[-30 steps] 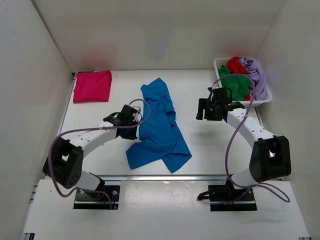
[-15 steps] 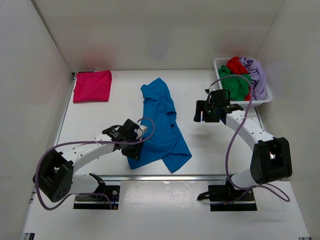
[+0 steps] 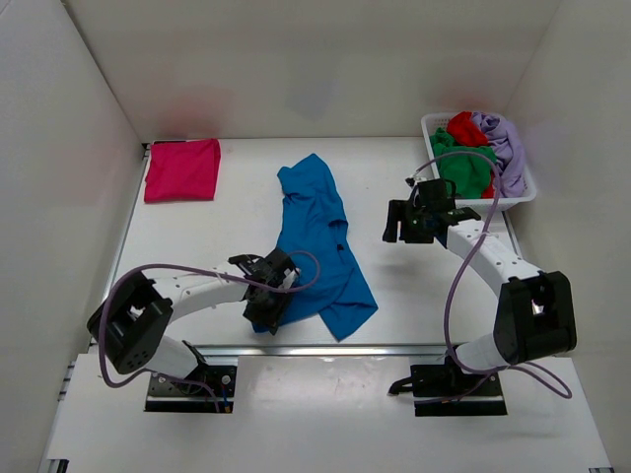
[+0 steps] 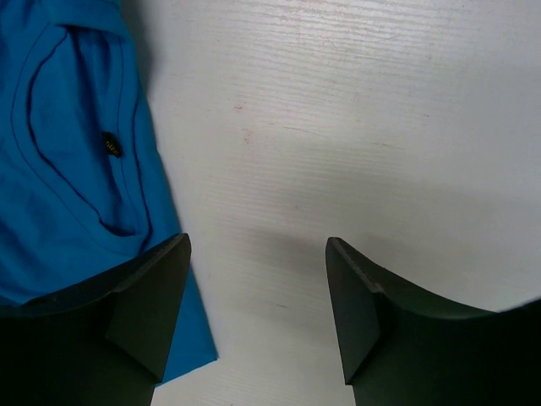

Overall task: Fold and stack the t-shirts
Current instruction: Flatten out the tshirt

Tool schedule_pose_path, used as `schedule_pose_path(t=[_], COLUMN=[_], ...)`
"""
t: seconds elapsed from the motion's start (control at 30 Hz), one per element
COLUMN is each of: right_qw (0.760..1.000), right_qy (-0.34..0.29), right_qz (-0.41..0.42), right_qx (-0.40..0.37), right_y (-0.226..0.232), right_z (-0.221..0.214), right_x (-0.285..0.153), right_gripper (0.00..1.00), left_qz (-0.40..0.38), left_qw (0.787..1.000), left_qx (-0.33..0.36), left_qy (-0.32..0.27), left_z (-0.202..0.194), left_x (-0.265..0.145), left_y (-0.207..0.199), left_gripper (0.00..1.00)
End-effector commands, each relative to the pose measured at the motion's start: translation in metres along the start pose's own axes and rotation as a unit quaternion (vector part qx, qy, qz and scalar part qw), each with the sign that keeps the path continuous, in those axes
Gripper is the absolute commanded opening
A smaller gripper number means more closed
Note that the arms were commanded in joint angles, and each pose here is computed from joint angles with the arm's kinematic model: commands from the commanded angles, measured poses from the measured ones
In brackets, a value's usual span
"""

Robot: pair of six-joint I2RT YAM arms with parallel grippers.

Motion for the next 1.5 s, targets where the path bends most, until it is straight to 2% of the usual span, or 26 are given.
schedule_pose_path(t=[0.0, 0.03, 0.07, 0.1, 0.23, 0.33, 0.43, 0.5, 0.57, 0.6, 0.63, 0.7, 0.77, 0.8, 0.83, 0.93, 1.1, 1.2, 1.3, 1.47], right_qw=[0.999, 0.999, 0.999, 0.999, 0.999, 0.999, 0.997, 0.995, 0.995, 0.993, 0.993, 0.993, 0.993, 0.994, 0.994, 0.993, 0.993, 0.993, 0.993, 0.992], right_qy=[-0.033, -0.036, -0.033, -0.029, -0.003, 0.017, 0.028, 0.028, 0.023, 0.033, 0.035, 0.034, 0.028, 0.025, 0.023, 0.019, 0.019, 0.022, 0.026, 0.021], right_qz=[0.011, 0.012, 0.014, 0.017, 0.028, 0.035, 0.054, 0.064, 0.077, 0.090, 0.096, 0.096, 0.101, 0.098, 0.096, 0.099, 0.103, 0.105, 0.107, 0.112], right_qx=[-0.003, -0.001, -0.005, -0.005, -0.021, -0.027, -0.045, -0.069, -0.065, -0.063, -0.063, -0.059, -0.052, -0.047, -0.052, -0.053, -0.047, -0.054, -0.047, -0.051], right_y=[0.003, 0.004, 0.004, 0.005, 0.016, 0.029, 0.048, 0.064, 0.074, 0.079, 0.081, 0.079, 0.077, 0.075, 0.074, 0.074, 0.074, 0.077, 0.076, 0.081], right_z=[0.010, 0.012, 0.010, 0.007, -0.007, -0.029, -0.052, -0.070, -0.074, -0.081, -0.086, -0.089, -0.087, -0.085, -0.083, -0.081, -0.081, -0.083, -0.085, -0.084], right_x=[-0.009, -0.009, -0.007, -0.007, -0.007, -0.010, -0.011, -0.015, -0.019, -0.020, -0.022, -0.022, -0.023, -0.025, -0.024, -0.028, -0.026, -0.024, -0.024, -0.026], right_gripper=[0.62, 0.62, 0.62, 0.62, 0.64, 0.65, 0.63, 0.61, 0.60, 0.60, 0.61, 0.60, 0.60, 0.60, 0.60, 0.60, 0.60, 0.59, 0.60, 0.59], left_qz=[0.059, 0.056, 0.051, 0.055, 0.011, -0.055, -0.060, -0.054, -0.086, -0.104, -0.100, -0.040, -0.030, -0.042, -0.043, -0.049, -0.017, -0.013, -0.029, 0.005], left_qw=[0.998, 0.997, 0.997, 0.997, 0.996, 0.980, 0.966, 0.961, 0.968, 0.973, 0.980, 0.992, 0.996, 0.995, 0.996, 0.994, 0.986, 0.981, 0.985, 0.988], left_qx=[-0.021, -0.027, -0.030, -0.034, -0.042, -0.078, -0.099, -0.107, -0.076, -0.063, -0.040, -0.010, -0.016, -0.030, -0.031, -0.045, -0.080, -0.087, -0.089, -0.088], left_qy=[-0.021, -0.042, -0.040, -0.040, -0.076, -0.172, -0.233, -0.248, -0.224, -0.198, -0.167, -0.118, -0.088, -0.088, -0.069, -0.092, -0.146, -0.171, -0.144, -0.130], left_z=[0.005, 0.013, 0.011, 0.013, 0.051, 0.106, 0.141, 0.153, 0.150, 0.144, 0.130, 0.094, 0.066, 0.064, 0.046, 0.032, 0.016, 0.021, 0.013, 0.004], left_x=[0.009, 0.012, 0.015, 0.017, -0.014, -0.075, -0.122, -0.139, -0.143, -0.137, -0.124, -0.086, -0.057, -0.049, -0.038, -0.033, -0.028, -0.036, -0.030, -0.018], left_y=[0.017, 0.016, 0.017, 0.021, 0.013, 0.012, 0.023, 0.029, 0.016, 0.008, -0.003, -0.008, -0.004, -0.004, -0.002, -0.001, 0.024, 0.022, 0.016, 0.015], left_gripper=[0.54, 0.46, 0.10, 0.00, 0.00, 0.00, 0.00, 0.00, 0.00, 0.01, 0.09, 0.22, 0.26, 0.33, 0.37, 0.45, 0.48, 0.52, 0.58, 0.62])
Point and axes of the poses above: each gripper's point midway between its finger pads, its own x axis out along the fingers, its own y axis along the line the jaws close on, z = x × y, the point moved 3 cm from there along -x, back along the fingers, and after that the axes turned 6 degrees about -x, right-handed, at the moved point
